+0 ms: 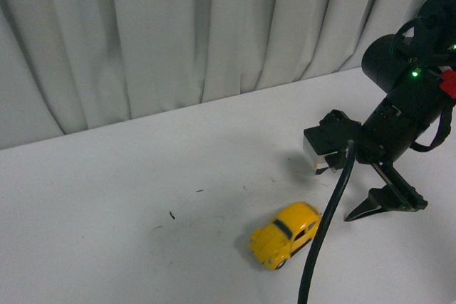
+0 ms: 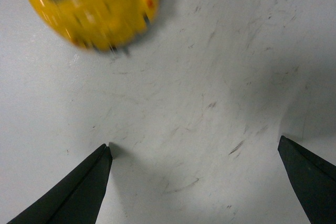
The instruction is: Wind up and store yellow beetle toy
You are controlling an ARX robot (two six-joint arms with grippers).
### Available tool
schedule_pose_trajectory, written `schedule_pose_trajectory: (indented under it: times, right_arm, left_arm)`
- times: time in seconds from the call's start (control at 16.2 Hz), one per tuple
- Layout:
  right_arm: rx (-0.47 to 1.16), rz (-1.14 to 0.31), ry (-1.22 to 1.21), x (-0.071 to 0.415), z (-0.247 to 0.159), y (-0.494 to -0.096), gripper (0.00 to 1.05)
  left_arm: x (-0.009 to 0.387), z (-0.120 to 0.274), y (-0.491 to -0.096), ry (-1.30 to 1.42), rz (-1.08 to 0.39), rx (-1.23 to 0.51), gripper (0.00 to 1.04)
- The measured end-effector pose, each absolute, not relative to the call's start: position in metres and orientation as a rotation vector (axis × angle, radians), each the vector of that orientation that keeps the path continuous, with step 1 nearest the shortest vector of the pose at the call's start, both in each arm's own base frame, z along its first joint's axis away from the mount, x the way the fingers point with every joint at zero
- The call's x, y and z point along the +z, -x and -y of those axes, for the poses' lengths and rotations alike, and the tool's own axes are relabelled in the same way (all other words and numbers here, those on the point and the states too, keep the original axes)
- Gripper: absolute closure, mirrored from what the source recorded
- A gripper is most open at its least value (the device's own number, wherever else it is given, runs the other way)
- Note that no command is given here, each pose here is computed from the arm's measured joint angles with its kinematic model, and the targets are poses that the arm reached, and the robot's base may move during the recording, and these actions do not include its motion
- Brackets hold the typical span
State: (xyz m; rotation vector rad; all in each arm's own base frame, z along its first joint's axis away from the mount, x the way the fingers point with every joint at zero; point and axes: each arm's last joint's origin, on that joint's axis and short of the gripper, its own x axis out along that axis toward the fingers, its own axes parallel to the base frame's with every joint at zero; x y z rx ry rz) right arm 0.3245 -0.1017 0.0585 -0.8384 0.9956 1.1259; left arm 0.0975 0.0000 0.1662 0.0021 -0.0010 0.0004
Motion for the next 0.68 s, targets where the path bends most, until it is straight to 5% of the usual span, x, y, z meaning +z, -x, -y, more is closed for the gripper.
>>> schedule_pose_trajectory:
  times: [0.68]
  right_arm:
    - [1.145,-0.981,0.870,0.0581,0.0956,-0.3267,0.07]
  left_arm:
    - [0.1662,0.0000,-0.0975,-0.002,0.001,0.000,0.07]
